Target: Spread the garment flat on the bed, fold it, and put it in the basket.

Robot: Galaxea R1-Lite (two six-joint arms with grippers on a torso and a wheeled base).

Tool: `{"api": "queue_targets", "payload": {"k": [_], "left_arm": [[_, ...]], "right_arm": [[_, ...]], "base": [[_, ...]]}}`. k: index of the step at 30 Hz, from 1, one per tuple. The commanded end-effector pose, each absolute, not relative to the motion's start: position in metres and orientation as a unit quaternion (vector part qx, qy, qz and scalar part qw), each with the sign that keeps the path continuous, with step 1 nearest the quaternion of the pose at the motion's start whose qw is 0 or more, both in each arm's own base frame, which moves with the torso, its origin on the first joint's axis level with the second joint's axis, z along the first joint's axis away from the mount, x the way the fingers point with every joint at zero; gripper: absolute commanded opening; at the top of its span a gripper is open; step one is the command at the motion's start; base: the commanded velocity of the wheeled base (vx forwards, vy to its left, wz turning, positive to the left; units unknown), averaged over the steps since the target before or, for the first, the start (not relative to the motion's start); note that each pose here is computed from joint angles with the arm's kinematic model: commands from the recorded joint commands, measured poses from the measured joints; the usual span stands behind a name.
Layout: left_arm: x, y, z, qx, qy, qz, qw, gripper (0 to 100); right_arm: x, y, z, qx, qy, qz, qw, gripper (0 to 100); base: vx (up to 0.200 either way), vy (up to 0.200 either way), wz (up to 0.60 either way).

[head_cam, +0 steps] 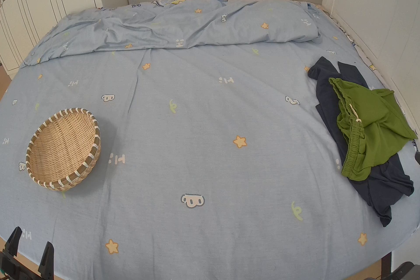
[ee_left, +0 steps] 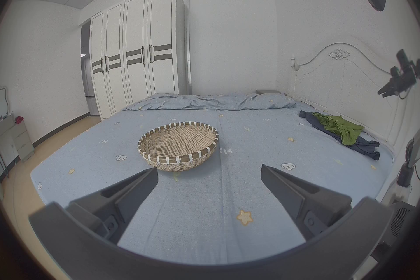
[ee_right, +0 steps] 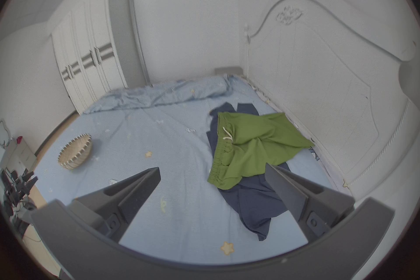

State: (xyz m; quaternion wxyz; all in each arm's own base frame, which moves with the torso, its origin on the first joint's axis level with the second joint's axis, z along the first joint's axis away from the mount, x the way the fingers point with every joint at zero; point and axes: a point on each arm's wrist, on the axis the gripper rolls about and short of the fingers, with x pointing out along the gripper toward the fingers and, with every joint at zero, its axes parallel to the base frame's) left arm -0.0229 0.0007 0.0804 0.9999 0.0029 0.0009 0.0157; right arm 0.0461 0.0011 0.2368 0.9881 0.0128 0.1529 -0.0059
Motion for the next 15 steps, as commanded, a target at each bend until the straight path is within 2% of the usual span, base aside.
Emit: {"api": "queue_targets", "payload": {"k": [1, 5, 8, 15], "left_arm": [[-0.023, 0.001, 0.076, 0.003, 0.002, 0.017, 1.0, 100], [-0.023, 0.001, 0.076, 0.003, 0.001, 0.016, 1.0, 100], [-0.023, 0.001, 0.076, 0.003, 0.001, 0.016, 1.0, 100], [-0.023, 0.001, 0.076, 0.003, 0.001, 0.016, 1.0, 100]], "right_arm": [[0.23, 0.011, 0.215, -0.038, 0.365, -0.084, 0.926, 100], [0.251, 0.024, 0.211, -0.064, 0.344, -0.111, 0.93, 100], [0.278, 0.03, 0.191, -0.083, 0.375, -0.124, 0.915, 100], [0.324, 0.036, 0.182, -0.088, 0.37, -0.139, 0.915, 100]], "base": [[0.0, 0.0, 0.0], [0.0, 0.0, 0.0], [0.0, 0.0, 0.0], [0.0, 0.0, 0.0]]}}
